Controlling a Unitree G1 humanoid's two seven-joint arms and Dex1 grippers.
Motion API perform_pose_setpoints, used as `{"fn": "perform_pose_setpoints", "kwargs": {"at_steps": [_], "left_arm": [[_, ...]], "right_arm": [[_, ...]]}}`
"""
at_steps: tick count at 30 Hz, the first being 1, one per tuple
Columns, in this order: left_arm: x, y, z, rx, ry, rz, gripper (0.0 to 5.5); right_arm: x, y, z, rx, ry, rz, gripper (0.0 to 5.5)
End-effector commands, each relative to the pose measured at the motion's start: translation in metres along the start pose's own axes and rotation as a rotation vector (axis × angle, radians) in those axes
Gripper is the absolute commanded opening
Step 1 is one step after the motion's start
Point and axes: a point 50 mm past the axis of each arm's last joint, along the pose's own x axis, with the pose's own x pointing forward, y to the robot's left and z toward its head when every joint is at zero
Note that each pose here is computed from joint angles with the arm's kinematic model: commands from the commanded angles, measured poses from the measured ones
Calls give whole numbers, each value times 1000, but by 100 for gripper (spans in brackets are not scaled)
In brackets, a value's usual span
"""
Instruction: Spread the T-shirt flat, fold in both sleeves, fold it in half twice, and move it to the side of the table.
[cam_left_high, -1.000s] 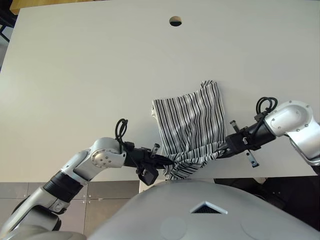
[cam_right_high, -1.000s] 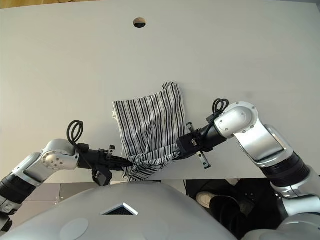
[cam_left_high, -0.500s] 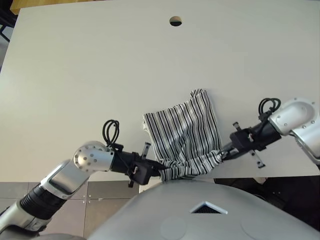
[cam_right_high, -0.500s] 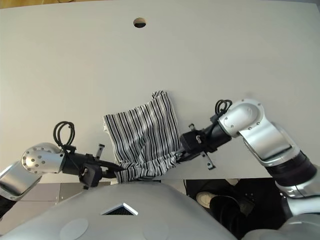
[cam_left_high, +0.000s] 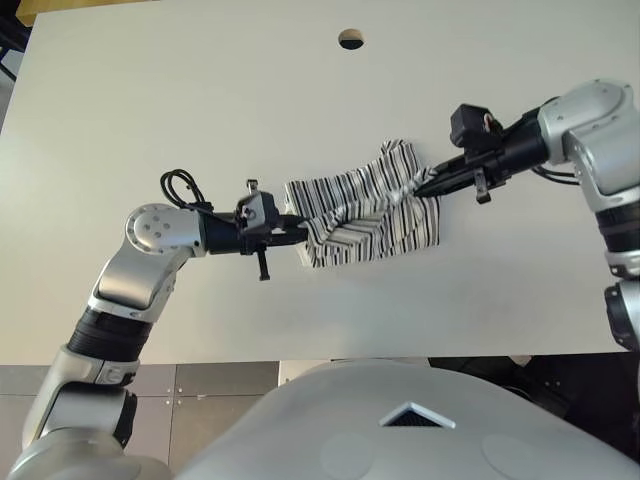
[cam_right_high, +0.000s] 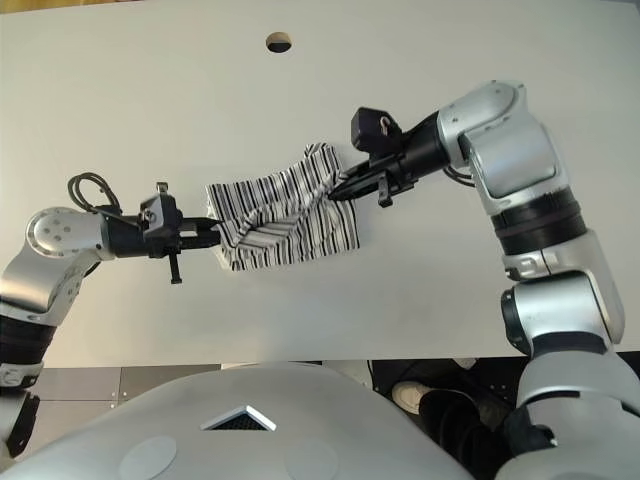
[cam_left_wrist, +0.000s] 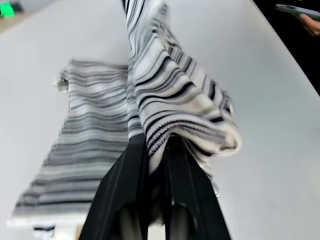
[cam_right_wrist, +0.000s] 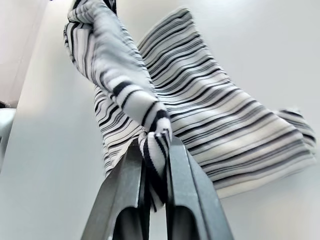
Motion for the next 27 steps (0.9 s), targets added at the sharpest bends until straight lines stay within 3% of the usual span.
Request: {"fn": "perform_pose_setpoints", "kwargs": {"at_steps": [1,8,15,16,21,27], "left_arm": [[-2,21,-13,-176,60,107,17],[6,58,-14,-438,-22,288,17],[12,80,-6,-675,-224,359,17],[13,82,-6,-714,-243,364,17],[9,96,-10,-855,-320,446,106],[10,100,-14,-859,-310,481,188]], "right_arm": [[2,-21,6,116,-11,-19,19],[10,-53,24,260,-88,-132,19],[36,-61,-1,261,86,-250,19],[39,-61,-6,259,115,-260,56],[41,-65,-21,274,155,-378,140],[5,-81,-4,321,2,-627,239]]}}
